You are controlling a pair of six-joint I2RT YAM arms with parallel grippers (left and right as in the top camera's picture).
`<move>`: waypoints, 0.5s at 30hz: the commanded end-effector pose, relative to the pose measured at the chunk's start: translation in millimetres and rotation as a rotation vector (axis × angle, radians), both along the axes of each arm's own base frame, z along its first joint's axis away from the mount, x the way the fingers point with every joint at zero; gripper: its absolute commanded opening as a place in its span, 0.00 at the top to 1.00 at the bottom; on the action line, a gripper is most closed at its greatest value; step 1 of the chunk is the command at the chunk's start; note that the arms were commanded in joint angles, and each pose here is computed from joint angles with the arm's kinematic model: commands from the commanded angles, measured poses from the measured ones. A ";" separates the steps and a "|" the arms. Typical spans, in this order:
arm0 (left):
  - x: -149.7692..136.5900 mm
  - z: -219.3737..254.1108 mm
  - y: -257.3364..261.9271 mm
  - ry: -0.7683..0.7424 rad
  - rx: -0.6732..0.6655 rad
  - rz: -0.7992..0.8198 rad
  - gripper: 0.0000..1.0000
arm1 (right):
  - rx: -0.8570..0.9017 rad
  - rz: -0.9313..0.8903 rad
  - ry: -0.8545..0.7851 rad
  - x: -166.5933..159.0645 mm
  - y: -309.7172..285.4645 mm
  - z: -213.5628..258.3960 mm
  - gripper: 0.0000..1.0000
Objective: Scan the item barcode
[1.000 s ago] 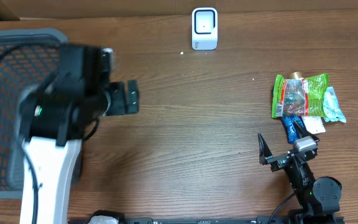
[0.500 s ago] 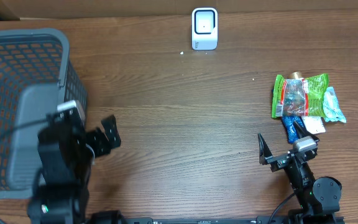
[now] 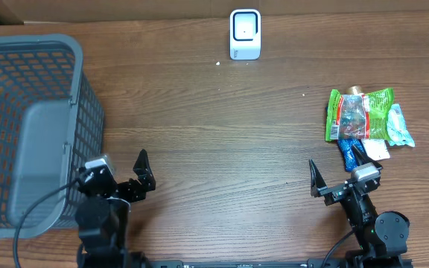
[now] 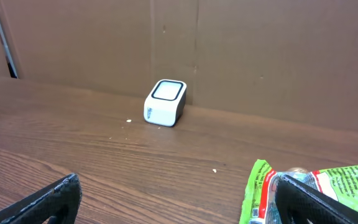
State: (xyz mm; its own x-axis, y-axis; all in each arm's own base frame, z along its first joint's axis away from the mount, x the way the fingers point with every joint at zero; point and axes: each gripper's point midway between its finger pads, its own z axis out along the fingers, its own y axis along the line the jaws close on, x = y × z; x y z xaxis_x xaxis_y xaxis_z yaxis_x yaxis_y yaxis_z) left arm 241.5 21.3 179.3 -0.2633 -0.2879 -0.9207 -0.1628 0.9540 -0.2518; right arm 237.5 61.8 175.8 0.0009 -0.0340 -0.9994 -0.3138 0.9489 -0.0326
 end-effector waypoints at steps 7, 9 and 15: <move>-0.7 -4.5 3.4 -0.174 0.204 -0.023 0.00 | 0.004 -0.005 -0.004 0.3 -0.5 -1.4 0.00; -0.7 -4.2 -0.2 -0.198 0.277 -0.055 0.00 | 0.003 -0.005 -0.004 0.3 -0.5 -1.4 0.00; 0.1 -10.6 -8.9 -0.195 0.402 -0.135 0.00 | 0.004 -0.005 -0.004 0.3 -0.5 -1.4 0.00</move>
State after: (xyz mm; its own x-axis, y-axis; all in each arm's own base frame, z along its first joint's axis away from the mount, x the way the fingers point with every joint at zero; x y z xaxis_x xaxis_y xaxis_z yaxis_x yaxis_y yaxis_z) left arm 241.3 16.7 171.2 -0.0881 0.0111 -0.9960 -0.0556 0.9983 0.0160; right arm 237.5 61.7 175.8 0.0010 -0.0344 -0.9994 -0.3135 0.9490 -0.0330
